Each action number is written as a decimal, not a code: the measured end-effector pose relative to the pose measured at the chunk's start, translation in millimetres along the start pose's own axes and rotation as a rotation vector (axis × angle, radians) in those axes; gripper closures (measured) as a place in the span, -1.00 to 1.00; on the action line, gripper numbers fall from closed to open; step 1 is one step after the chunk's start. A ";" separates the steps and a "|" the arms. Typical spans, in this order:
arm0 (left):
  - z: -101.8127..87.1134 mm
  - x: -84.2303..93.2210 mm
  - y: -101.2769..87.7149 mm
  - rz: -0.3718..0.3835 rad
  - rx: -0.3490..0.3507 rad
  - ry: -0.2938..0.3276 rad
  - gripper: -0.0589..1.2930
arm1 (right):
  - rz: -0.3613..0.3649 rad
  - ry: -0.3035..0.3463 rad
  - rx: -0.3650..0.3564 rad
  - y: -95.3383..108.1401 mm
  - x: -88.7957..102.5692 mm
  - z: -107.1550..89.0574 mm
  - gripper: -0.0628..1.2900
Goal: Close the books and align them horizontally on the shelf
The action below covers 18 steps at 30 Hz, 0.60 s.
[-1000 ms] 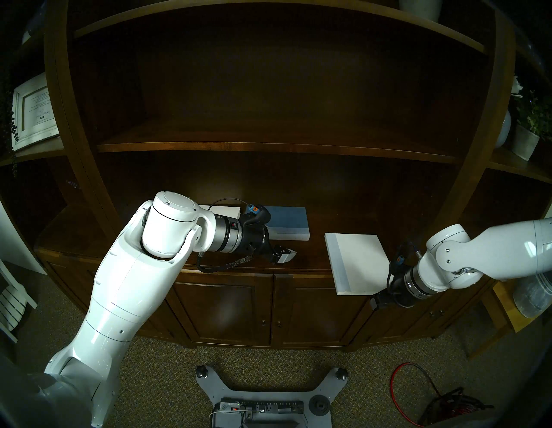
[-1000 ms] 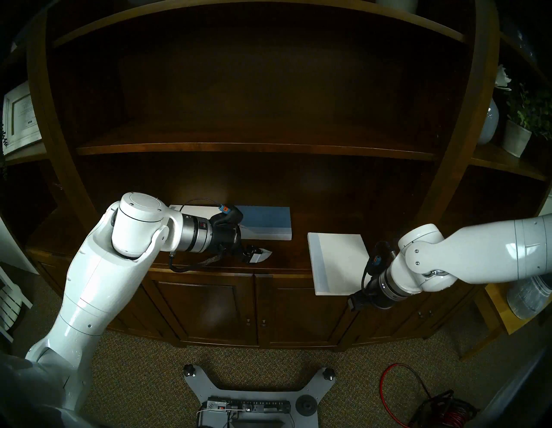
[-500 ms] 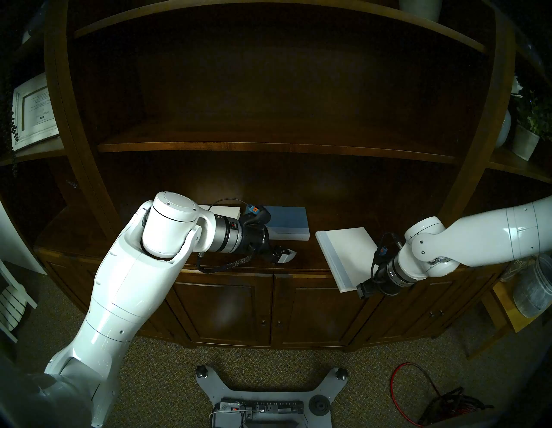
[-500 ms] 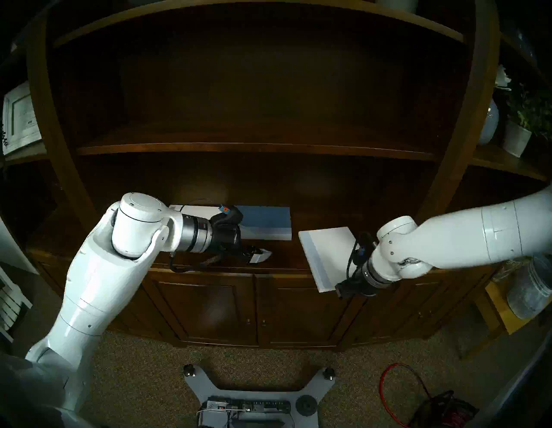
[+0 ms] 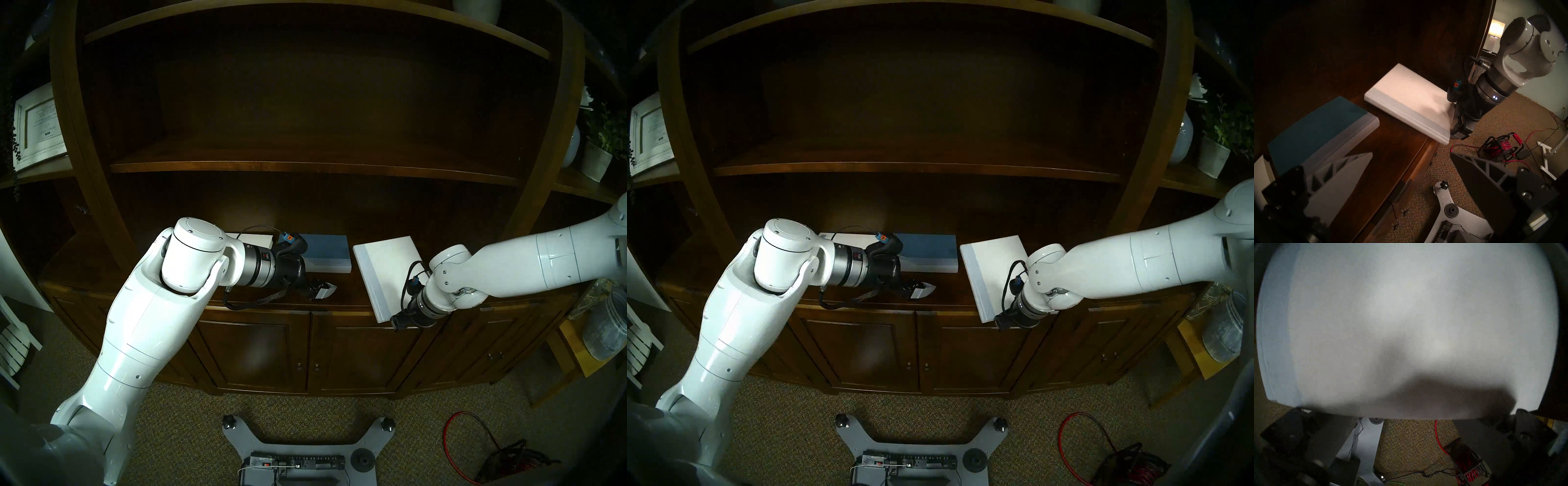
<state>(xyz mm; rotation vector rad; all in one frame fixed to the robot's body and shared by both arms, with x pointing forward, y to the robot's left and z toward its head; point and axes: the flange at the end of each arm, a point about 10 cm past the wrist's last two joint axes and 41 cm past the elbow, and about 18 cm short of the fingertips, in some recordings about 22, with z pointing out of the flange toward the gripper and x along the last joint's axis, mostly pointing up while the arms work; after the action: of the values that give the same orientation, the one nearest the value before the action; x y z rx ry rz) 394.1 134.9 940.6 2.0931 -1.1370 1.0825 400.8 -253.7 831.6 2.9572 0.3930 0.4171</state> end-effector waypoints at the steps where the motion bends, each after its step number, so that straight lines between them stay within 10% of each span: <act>1: 0.0 0.1 0.0 0.000 0.000 0.000 -0.95 | -0.003 -0.008 -0.016 -2.0 1.9 0.9 -0.91; 18: -0.5 1.6 -0.7 0.007 0.005 -0.001 -0.95 | 0.025 -0.096 -0.190 -25.9 6.5 -9.6 -0.91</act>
<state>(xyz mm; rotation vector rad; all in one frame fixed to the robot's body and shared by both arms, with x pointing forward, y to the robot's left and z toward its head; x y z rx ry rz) 395.0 135.0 942.2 2.0954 -1.1437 1.0889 398.0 -226.3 838.2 2.7868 0.2883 0.2964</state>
